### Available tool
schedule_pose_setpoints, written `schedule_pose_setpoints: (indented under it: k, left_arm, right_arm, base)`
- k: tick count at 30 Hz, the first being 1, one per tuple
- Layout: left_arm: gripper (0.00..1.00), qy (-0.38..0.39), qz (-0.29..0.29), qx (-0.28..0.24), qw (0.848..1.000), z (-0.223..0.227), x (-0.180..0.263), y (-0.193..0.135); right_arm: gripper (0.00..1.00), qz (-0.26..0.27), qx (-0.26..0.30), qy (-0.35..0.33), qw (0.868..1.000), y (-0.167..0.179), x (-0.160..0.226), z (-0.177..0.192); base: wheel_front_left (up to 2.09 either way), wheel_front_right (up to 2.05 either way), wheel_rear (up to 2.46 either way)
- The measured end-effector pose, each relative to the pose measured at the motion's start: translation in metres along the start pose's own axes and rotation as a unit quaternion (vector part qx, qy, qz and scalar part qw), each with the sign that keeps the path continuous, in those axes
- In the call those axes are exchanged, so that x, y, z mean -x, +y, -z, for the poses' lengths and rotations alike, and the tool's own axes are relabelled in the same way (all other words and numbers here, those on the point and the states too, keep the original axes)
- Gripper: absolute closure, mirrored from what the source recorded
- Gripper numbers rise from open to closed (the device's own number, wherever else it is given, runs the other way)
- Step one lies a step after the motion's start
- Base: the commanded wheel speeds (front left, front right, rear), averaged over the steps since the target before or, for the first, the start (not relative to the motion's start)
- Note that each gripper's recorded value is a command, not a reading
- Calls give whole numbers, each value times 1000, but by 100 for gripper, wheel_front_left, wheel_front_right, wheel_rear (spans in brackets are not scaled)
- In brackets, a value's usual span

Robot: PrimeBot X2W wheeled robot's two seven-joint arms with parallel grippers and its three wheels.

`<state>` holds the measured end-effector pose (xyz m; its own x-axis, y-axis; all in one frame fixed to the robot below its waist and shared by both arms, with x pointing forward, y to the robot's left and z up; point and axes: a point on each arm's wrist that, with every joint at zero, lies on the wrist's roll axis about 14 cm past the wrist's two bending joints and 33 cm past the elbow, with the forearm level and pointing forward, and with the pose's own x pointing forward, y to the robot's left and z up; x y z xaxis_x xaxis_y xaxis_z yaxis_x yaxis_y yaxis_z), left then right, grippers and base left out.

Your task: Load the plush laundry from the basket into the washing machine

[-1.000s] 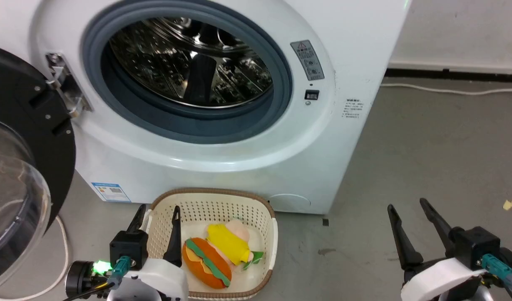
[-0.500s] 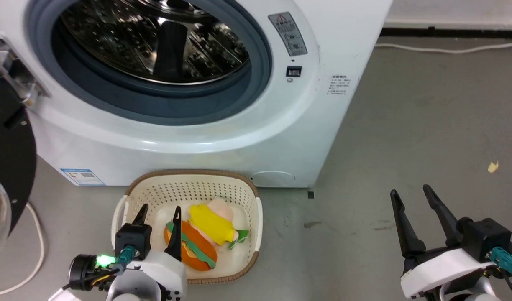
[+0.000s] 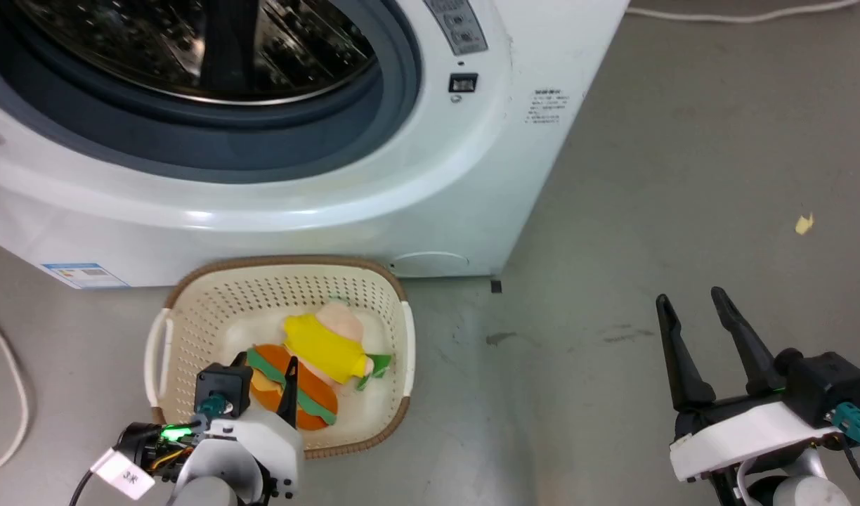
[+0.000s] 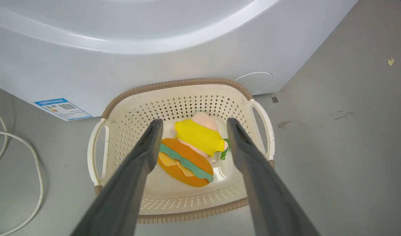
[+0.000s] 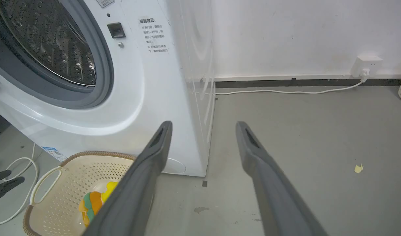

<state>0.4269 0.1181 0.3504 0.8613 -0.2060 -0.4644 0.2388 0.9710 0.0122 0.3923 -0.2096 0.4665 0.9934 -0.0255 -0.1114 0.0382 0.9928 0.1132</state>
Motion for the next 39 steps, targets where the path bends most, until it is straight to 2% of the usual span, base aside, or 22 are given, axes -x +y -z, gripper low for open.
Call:
schedule_pose_setpoints:
  k: [8, 21, 39]
  left_arm:
    - [0, 88, 18, 4, 996, 44, -21, -3]
    - [0, 203, 44, -11, 978, 102, -49, -2]
    - [0, 311, 87, -99, 941, 146, -100, 1]
  right_arm:
    - [0, 15, -12, 13, 1000, -9, -4, 13]
    - [0, 39, -38, 37, 998, -22, -9, 36]
    - [0, 81, -63, 61, 993, -45, -13, 63]
  base:
    - [0, 0, 0]
    - [0, 0, 0]
    - [0, 0, 0]
